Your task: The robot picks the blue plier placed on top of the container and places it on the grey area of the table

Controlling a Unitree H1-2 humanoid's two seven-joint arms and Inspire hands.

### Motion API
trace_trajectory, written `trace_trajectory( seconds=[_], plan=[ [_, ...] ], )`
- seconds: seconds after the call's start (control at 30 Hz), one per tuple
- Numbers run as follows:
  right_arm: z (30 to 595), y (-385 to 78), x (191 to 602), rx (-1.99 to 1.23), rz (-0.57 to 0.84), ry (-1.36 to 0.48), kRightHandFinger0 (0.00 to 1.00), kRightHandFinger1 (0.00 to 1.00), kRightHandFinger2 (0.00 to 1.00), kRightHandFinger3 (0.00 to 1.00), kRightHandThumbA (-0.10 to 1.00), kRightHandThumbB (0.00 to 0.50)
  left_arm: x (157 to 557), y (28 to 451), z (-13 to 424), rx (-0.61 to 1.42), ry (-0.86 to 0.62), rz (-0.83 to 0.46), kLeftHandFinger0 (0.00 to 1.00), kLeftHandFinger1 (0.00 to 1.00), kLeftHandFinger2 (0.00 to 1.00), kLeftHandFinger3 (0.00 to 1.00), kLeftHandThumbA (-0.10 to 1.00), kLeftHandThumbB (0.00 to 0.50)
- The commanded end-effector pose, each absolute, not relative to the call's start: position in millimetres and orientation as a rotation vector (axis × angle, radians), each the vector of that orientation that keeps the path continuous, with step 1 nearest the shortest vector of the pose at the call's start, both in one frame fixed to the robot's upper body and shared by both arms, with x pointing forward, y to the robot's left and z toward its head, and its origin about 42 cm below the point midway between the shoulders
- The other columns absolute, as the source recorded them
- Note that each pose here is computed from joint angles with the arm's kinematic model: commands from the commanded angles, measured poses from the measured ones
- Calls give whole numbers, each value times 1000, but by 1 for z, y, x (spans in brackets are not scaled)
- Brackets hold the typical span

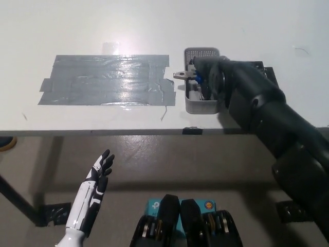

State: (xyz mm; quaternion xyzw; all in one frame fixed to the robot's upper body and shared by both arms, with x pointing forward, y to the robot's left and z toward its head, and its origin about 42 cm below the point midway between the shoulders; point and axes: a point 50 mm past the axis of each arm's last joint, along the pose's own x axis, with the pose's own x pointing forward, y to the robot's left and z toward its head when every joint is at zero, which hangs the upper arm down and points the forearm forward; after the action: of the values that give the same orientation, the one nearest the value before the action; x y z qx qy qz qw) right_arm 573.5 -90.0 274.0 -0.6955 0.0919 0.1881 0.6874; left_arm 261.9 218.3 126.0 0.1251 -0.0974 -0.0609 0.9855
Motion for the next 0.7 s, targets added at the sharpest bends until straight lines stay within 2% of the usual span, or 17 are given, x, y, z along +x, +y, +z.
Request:
trace_trajectory(
  seconds=[0.0,0.03,0.07,0.1,0.17,0.2,0.23,0.27,0.3,0.4,0.47,0.57,0.6,0.67],
  plan=[
    [279,-98,577,-1803,190,-56,0,27,207,844,-30,283,266,220,140,265,-260,-117,1000,1000,1000,1000,1000,5],
    [277,-101,577,-1815,178,-68,0,50,240,842,-17,278,267,220,140,262,-257,-117,1000,1000,1000,1000,1000,7],
    [275,-105,577,-1817,173,-73,0,14,213,819,-21,292,267,220,141,257,-258,-118,1000,1000,1000,1000,1000,1],
    [274,-107,577,-1819,172,-77,35,75,273,799,-45,300,268,219,141,255,-258,-119,1000,1000,1000,1000,1000,0],
    [270,-112,577,-1834,168,-100,0,22,240,773,-99,307,268,219,142,256,-260,-119,1000,1000,1000,1000,1000,0],
    [268,-114,576,-1838,167,-108,5,70,271,755,-100,304,267,219,142,256,-260,-118,1000,1000,1000,1000,1000,0],
    [266,-116,576,-1841,169,-105,0,1,209,756,-100,321,267,220,142,254,-261,-118,1000,1000,1000,1000,1000,0],
    [266,-116,576,-1843,169,-108,0,0,205,756,-100,320,267,220,142,255,-262,-117,1000,1000,1000,1000,1000,0],
    [265,-118,576,-1848,164,-122,0,0,145,753,-100,318,267,220,142,252,-261,-119,1000,1000,1000,1000,1000,0],
    [268,-120,577,-1842,156,-152,0,0,116,747,-81,328,267,219,142,243,-265,-121,1000,1000,1000,1000,1000,0],
    [272,-120,578,-1848,149,-183,0,0,98,746,-100,309,268,219,142,245,-269,-121,1000,1000,979,1000,1000,0],
    [273,-120,579,-1850,145,-194,0,0,95,745,-100,309,268,219,142,246,-269,-121,1000,1000,975,1000,1000,0],
    [283,-120,580,-1820,131,-250,0,3,74,689,-100,309,268,220,142,245,-265,-119,1000,1000,951,1000,1000,0],
    [293,-117,582,-1805,120,-269,0,0,68,672,-100,317,267,221,142,242,-256,-120,1000,1000,943,1000,1000,0]
  ],
)
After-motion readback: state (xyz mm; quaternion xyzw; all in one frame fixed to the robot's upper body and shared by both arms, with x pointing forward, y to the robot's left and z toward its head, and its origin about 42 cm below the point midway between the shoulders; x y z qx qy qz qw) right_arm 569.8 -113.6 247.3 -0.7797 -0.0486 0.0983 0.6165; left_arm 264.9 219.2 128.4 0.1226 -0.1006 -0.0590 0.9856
